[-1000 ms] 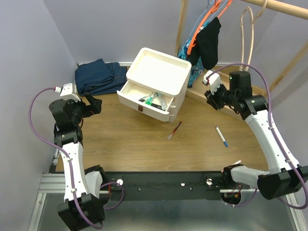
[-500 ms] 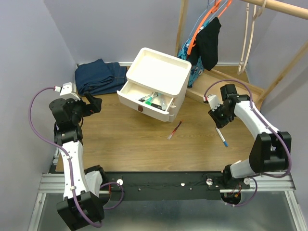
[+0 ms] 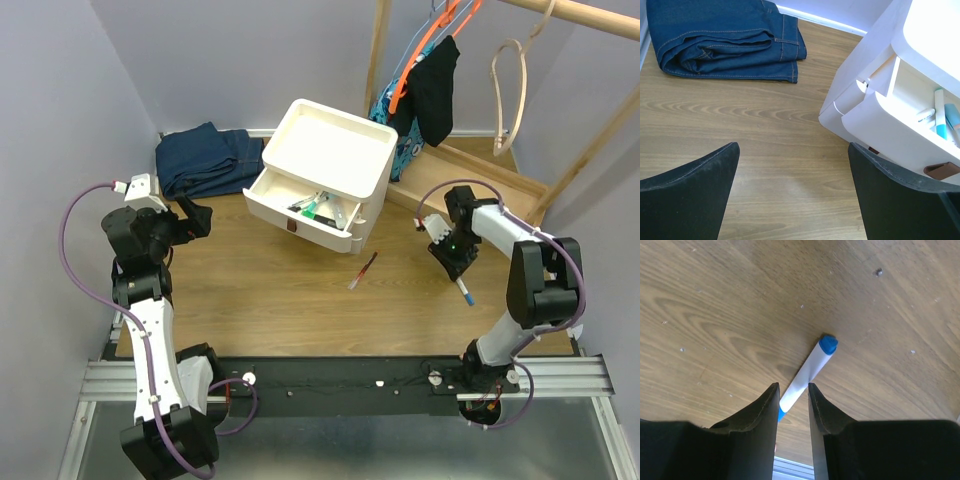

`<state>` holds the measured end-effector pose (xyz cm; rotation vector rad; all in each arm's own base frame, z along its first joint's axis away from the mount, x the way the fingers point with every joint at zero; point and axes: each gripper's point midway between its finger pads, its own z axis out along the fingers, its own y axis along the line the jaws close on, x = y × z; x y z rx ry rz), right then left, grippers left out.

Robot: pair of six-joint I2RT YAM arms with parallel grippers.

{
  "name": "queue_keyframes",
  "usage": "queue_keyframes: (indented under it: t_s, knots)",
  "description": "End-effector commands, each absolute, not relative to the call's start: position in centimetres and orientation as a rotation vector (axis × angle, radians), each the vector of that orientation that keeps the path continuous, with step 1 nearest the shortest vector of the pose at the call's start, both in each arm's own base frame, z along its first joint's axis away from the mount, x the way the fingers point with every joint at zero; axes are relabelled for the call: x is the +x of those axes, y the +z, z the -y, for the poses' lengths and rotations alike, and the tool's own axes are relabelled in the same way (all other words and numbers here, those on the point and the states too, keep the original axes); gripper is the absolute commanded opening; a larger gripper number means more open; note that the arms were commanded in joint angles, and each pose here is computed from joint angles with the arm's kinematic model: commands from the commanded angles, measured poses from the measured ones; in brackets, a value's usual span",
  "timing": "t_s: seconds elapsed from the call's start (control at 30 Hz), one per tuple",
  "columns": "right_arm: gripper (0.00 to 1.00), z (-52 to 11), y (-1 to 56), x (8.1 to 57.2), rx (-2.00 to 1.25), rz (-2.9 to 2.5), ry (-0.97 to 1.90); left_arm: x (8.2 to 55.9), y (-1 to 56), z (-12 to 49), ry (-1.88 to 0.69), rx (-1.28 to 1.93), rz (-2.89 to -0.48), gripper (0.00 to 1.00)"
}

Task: Sort the stationery into containers
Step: Pick up the pen from the center of the board, then place the pen in the drawer.

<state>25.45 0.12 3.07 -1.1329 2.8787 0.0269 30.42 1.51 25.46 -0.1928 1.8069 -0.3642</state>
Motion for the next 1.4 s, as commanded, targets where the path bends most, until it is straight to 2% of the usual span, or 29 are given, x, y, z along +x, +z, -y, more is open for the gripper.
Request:
queue_keyframes:
  t_s: [0.0,0.23,0.27,0.37,0.43,0.63,0.87,1.07,1.3,1.37]
  knots:
    - [0.36,0.8,1.8,25.7,-1.124,-2.922,-0.039,30.5,25.6,-1.7,-0.352,-0.191,-1.800,0.99]
    - [0.34,1.1,-0.4,23.9,-1.148,-2.994,-0.023,30.6,25.6,-1.7,-0.352,-0.189,-1.801,0.99]
    - [0.32,1.1,-0.8,23.4,-1.158,-3.011,-0.012,30.6,25.6,-1.7,-0.353,-0.189,-1.803,0.99]
    - [0.17,0.8,-0.9,22.7,-1.173,-3.031,0.042,30.7,25.6,-1.8,-0.353,-0.189,-1.801,0.99]
    - [0.13,-0.9,0.1,23.0,-1.151,-2.996,0.177,30.7,25.7,-1.8,-0.351,-0.186,-1.801,0.99]
    - [0.08,-7.4,8.2,25.8,-1.200,-2.643,0.521,30.8,25.6,-1.7,-0.357,-0.189,-1.802,0.99]
    - [0.08,-15.2,15.6,22.4,-1.518,-2.147,0.845,31.4,26.5,-1.8,-0.361,-0.184,-1.784,0.99]
    - [0.07,-19.4,18.1,22.1,-1.608,-1.848,0.747,31.6,26.8,-1.9,-0.356,-0.175,-1.784,0.99]
    - [0.05,-23.3,24.2,24.1,-1.487,-1.557,0.644,31.4,26.5,-1.9,-0.357,-0.180,-1.792,0.99]
    - [0.05,-24.7,27.8,25.6,-1.417,-1.435,0.625,31.4,26.6,-1.9,-0.355,-0.180,-1.789,0.99]
